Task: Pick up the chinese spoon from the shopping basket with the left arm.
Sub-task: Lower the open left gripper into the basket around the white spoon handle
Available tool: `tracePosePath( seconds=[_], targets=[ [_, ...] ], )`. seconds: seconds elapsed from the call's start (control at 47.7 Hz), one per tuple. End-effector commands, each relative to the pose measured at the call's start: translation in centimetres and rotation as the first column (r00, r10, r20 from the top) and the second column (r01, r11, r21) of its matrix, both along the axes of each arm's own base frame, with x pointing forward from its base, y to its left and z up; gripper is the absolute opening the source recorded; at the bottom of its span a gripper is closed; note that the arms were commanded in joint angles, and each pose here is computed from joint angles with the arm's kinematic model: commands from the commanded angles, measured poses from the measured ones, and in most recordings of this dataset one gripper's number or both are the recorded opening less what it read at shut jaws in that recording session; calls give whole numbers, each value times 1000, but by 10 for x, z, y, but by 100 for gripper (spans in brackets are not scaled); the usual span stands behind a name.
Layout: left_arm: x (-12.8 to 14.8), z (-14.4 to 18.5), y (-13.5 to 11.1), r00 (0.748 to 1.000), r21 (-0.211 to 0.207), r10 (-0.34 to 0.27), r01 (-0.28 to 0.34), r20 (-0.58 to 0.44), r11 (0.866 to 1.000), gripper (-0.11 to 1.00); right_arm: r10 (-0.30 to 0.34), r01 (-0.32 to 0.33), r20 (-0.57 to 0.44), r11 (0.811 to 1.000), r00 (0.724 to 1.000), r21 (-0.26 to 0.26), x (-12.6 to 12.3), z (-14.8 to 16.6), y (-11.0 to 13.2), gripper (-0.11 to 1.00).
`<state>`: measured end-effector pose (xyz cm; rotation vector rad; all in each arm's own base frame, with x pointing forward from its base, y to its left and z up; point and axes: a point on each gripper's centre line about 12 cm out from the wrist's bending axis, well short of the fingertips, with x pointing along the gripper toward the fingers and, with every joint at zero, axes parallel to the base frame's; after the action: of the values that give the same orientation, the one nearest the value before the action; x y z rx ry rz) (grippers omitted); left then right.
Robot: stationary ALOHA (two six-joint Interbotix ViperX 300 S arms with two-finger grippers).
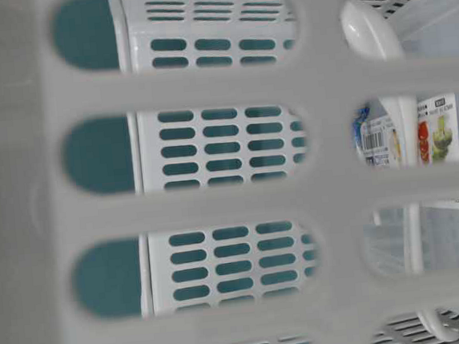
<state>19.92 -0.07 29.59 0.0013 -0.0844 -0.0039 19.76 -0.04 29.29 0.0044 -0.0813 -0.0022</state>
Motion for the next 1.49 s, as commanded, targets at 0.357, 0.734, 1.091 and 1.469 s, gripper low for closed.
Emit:
tracePosePath(
  seconds=[0.357,0.734,1.091,1.469],
  targets=[
    [62,49,-14,963,-44,-52,42,-264,998,0,0,2,-40,998,999,61,3,-2,-1,0],
    [137,45,-26,802,-40,-52,35,-595,999,0,-2,10,-118,998,993,66,0,-9,-1,0],
    [181,35,-35,748,20,-50,83,-662,996,0,-4,12,-131,998,991,64,-1,-10,-2,53],
    [215,-13,-41,544,-4,-30,49,-838,999,82,-4,12,-124,998,992,64,-3,-10,-2,70]
  ],
)
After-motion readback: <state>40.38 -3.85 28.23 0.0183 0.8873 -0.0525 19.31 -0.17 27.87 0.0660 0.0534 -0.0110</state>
